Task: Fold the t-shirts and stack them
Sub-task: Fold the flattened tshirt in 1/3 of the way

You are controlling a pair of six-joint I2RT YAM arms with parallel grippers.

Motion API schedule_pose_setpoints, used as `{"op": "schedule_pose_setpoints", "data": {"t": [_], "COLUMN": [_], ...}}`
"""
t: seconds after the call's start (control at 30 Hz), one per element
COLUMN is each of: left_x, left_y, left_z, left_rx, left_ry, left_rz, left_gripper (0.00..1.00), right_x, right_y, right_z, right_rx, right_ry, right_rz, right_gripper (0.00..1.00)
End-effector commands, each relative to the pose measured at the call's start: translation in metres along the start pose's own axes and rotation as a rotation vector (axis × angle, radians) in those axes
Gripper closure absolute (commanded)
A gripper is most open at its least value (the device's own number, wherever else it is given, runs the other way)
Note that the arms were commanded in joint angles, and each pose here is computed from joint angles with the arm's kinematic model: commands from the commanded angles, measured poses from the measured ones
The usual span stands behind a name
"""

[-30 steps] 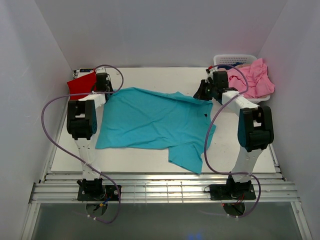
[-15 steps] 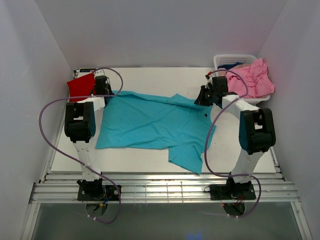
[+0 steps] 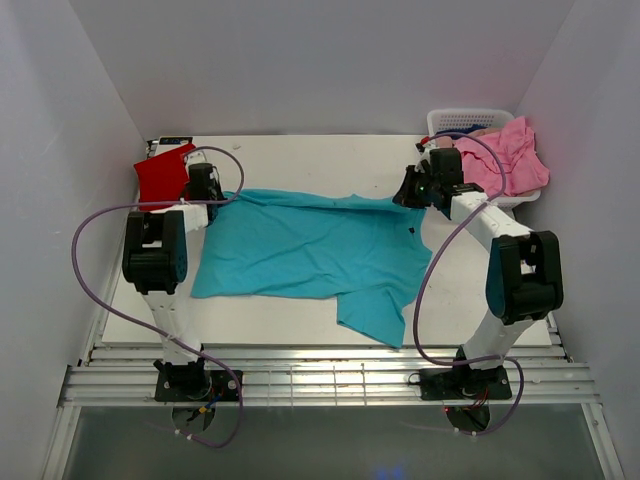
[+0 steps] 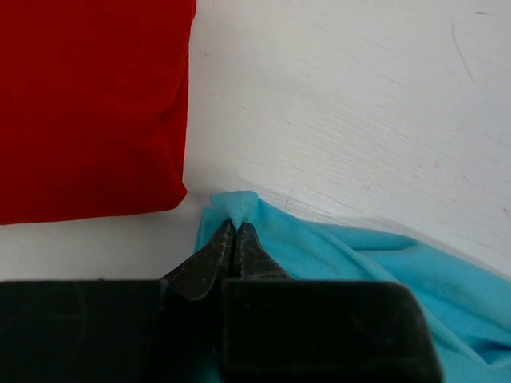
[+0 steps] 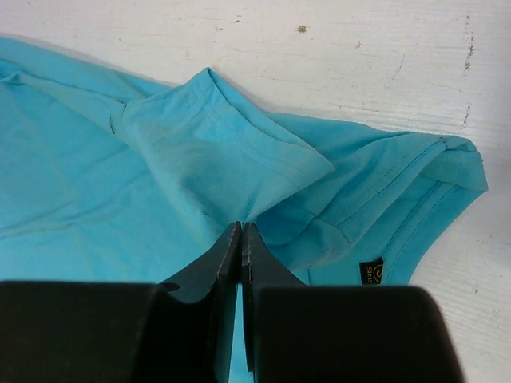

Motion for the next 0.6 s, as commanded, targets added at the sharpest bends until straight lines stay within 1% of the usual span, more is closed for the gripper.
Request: {"op": "schedule_pose_setpoints", "data": {"t": [0.0,0.3,0.57], "left_x": [0.033,0.034,0.037], "left_y": [-0.019,-0.029,-0.043], "left_z": [-0.006,-0.001,0.007], "left_rx": [-0.009,0.002,0.026], "left_ry": [-0.038,-0.048,-0.069], "left_rz": [-0.088,-0.105,-0.129], "left_gripper": [0.95,0.96,0.96], "right_x": [0.008,-0.002,-0.009], "right_y": [-0.016,-0.02,-0.023], "right_z": [0.005,0.006,0.0], "right_rx": [-0.01,-0.021,-0.069], "right_ry": [-0.039,-0.041,-0.048], "right_rz": [-0.027,-0.008,0.009], "right_gripper": [0.92,0.92,0.92]}}
Point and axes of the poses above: each gripper's point midway between its finger pads, its own y axis out along the fingers, its own z axis along the line the jaws close on, x = y × z, the point moved 1 cm from there along -y, back along the fingers, and after that the axes turned 5 degrees about -y, right-handed, at the moved point
